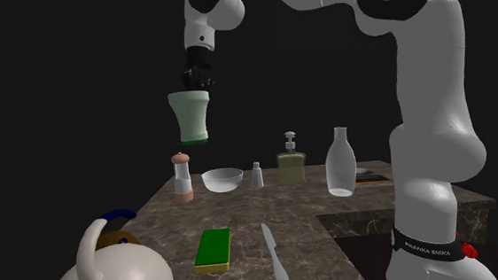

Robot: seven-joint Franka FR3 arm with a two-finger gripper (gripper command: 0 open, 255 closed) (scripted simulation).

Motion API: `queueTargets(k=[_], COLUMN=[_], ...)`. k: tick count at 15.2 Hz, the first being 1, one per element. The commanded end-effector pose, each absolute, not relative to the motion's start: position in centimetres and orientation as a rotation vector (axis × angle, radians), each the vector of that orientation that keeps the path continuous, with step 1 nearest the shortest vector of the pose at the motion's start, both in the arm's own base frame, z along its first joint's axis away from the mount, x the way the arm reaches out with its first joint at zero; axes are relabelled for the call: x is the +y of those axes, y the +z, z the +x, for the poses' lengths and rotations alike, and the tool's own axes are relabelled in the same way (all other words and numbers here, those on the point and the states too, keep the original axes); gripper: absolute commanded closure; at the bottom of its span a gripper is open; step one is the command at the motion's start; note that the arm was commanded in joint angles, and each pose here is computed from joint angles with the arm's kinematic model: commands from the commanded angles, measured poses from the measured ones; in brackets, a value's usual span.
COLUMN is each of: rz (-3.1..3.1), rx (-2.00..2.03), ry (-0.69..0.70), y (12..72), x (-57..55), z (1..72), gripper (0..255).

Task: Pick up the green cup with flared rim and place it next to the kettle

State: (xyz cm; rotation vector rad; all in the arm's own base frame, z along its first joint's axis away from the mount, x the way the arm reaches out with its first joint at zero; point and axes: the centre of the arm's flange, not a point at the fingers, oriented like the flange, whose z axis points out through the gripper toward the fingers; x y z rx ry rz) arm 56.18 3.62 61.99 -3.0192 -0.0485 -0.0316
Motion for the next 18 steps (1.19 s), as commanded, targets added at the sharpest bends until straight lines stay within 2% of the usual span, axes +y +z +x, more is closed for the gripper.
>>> queueTargets(k=[1,7,18], rz=[-3.019,-3.019,-3.019], rx=[-0.047,-0.047,-0.047], ry=[-0.032,-0.032,-0.032], y=[61.9,61.9,56.1], x=[6.0,12.7,12.7], z=[57.4,60.2,60.2], gripper=[255,255,255])
